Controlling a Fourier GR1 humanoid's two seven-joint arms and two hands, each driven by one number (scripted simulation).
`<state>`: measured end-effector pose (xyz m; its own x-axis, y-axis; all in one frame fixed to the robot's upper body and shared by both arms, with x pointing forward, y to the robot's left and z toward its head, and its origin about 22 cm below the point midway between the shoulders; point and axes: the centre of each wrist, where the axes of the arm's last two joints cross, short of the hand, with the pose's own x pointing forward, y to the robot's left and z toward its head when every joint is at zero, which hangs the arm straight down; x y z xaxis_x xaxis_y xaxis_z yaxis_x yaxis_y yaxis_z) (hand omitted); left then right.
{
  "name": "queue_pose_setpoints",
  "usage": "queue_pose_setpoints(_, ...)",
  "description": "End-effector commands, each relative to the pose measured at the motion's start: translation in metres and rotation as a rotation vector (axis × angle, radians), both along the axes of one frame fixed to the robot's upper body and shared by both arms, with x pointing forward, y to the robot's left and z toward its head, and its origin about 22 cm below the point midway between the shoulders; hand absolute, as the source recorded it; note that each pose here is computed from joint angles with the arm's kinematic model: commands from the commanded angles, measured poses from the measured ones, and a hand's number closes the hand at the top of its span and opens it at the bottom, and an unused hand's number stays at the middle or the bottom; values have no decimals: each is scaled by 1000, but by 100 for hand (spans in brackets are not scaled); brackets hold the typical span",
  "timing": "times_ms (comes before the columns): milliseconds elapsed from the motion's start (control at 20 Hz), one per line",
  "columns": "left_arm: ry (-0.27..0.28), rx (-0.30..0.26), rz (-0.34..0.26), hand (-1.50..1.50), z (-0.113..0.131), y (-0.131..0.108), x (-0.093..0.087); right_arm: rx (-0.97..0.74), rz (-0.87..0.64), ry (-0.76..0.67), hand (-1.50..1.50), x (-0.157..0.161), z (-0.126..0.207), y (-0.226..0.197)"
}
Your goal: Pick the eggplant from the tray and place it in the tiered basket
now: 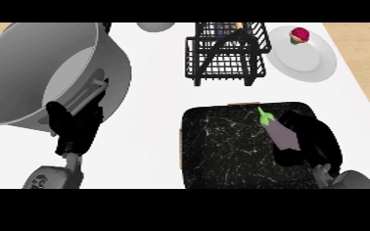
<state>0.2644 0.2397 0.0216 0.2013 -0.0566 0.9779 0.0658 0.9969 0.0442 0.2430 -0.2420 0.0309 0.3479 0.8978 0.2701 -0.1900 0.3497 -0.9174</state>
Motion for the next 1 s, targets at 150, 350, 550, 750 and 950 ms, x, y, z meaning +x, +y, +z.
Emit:
queue_pose_setpoints(150,-13,-44,-50,0,6,-13,3,212,-101,-261,150,-36,72,8)
queue_pose_setpoints(350,-16,-48,-64,0,0,-7,-1,220,-89,-448,150,-54,122,12)
queue_pose_setpoints(550,-28,-36,-80,0,9,-6,2,187,-51,-540,150,-79,175,12)
queue_pose_setpoints(750,-23,-43,-104,0,23,-21,16,185,-73,-616,150,-70,206,17)
queue_pose_setpoints(950,-10,-53,-98,0,-3,-22,12,125,-57,-647,150,-60,245,16)
